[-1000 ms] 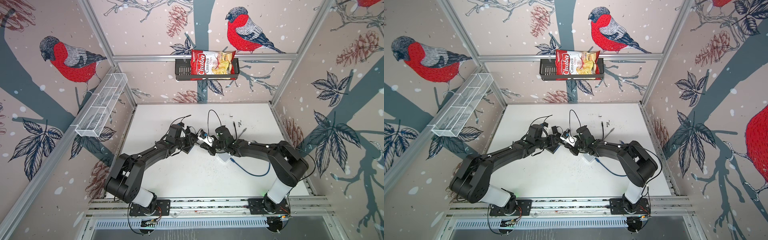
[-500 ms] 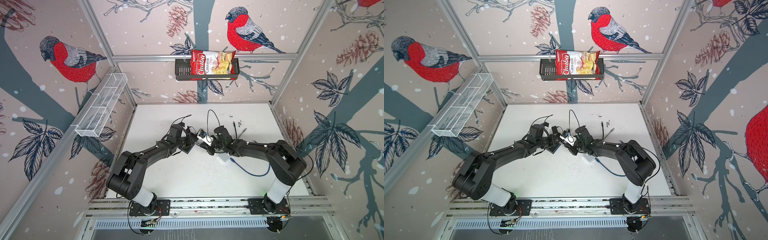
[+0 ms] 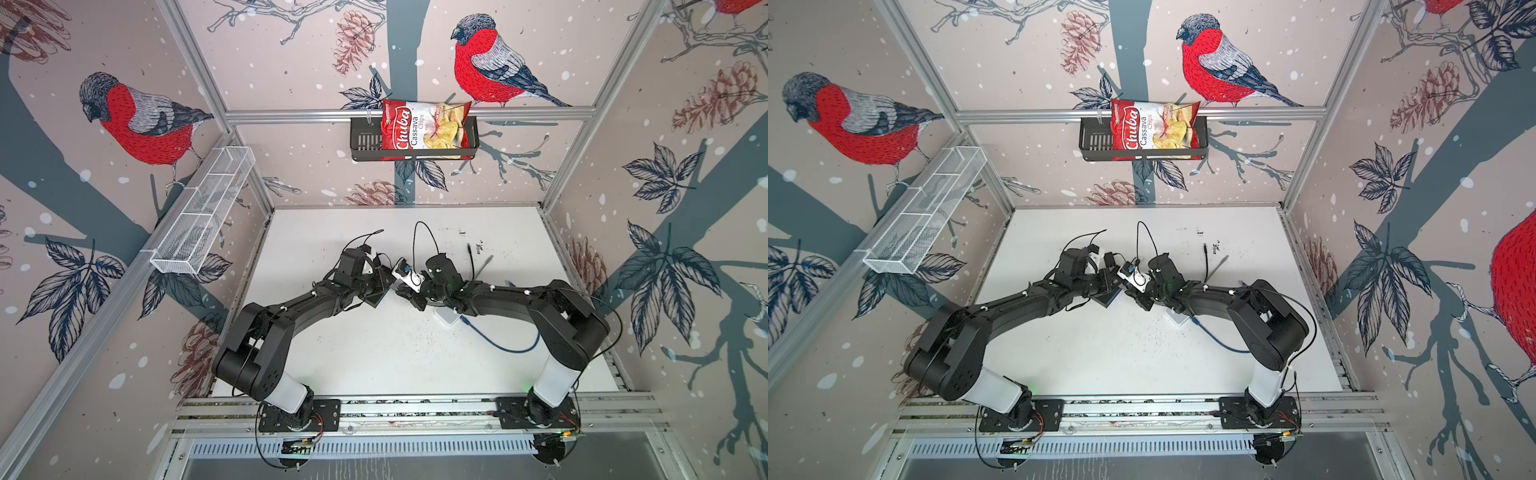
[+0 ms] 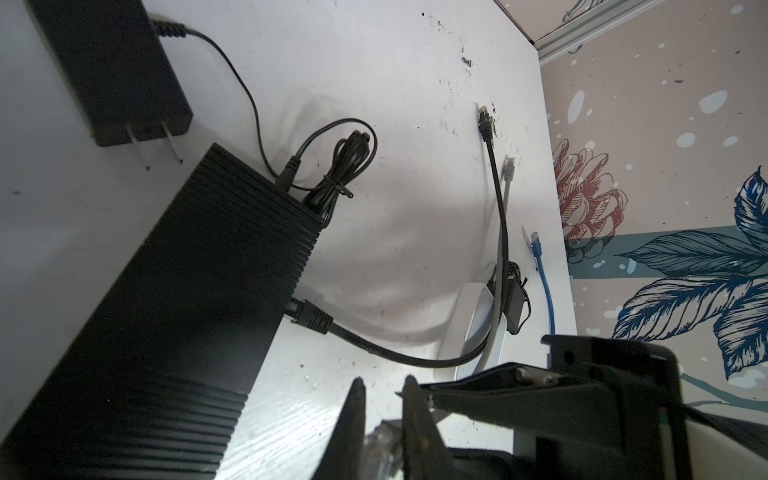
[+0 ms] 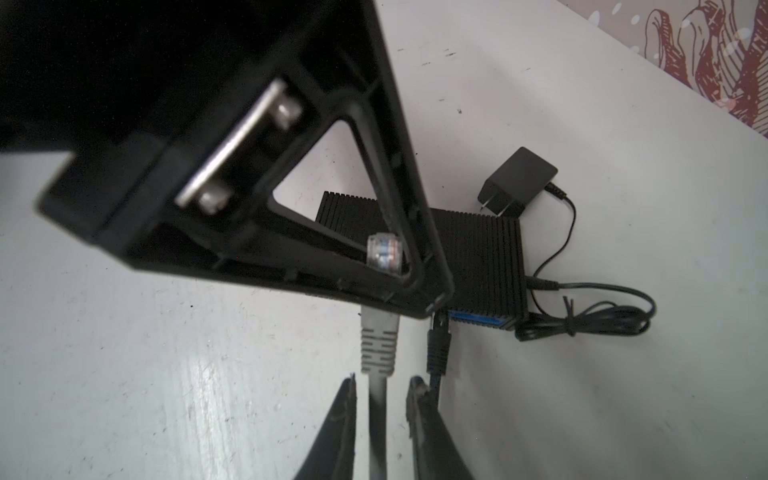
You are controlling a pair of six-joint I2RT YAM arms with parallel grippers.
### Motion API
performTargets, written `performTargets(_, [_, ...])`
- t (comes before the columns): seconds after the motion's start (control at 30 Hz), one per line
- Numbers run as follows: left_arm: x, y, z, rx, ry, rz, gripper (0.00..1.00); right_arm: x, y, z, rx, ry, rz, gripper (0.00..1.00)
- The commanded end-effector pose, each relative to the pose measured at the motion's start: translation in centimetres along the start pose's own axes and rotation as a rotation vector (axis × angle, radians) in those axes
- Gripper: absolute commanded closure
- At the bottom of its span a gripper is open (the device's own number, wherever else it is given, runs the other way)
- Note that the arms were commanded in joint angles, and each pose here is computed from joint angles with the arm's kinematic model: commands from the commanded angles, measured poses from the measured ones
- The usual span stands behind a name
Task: Insert the plug into the switch port
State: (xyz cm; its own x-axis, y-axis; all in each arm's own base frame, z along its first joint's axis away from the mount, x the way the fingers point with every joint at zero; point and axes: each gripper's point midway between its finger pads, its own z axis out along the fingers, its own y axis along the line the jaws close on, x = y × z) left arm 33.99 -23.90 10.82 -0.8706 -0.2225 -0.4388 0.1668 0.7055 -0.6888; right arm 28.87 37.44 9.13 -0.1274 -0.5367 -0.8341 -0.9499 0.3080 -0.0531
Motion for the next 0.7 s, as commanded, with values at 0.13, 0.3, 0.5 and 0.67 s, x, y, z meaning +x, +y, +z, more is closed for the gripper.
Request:
performTargets(0.13, [-0.46, -1.11, -0.20, 0.039, -0.013, 0.031, 0.83, -1.34, -0.56, 0.48, 0.038, -0.040, -0.008, 0.76])
performTargets(0.3, [-0.32, -1.08, -0.18, 0.040, -0.009, 0.032, 0.83, -1.54, -0.61, 0.60, 0.040, -0.047, -0.006, 0.77])
performTargets(0.5, [-0.22, -0.97, -0.10, 0.038, -0.006, 0.032, 0.83, -1.78, -0.52, 0.60, 0.037, -0.058, -0.002, 0.79])
performTargets(0.67, [-0.24, -0.82, -0.07, 0.033, -0.008, 0.033, 0.83, -1.72, -0.48, 0.66, 0.031, -0.057, 0.001, 0.87])
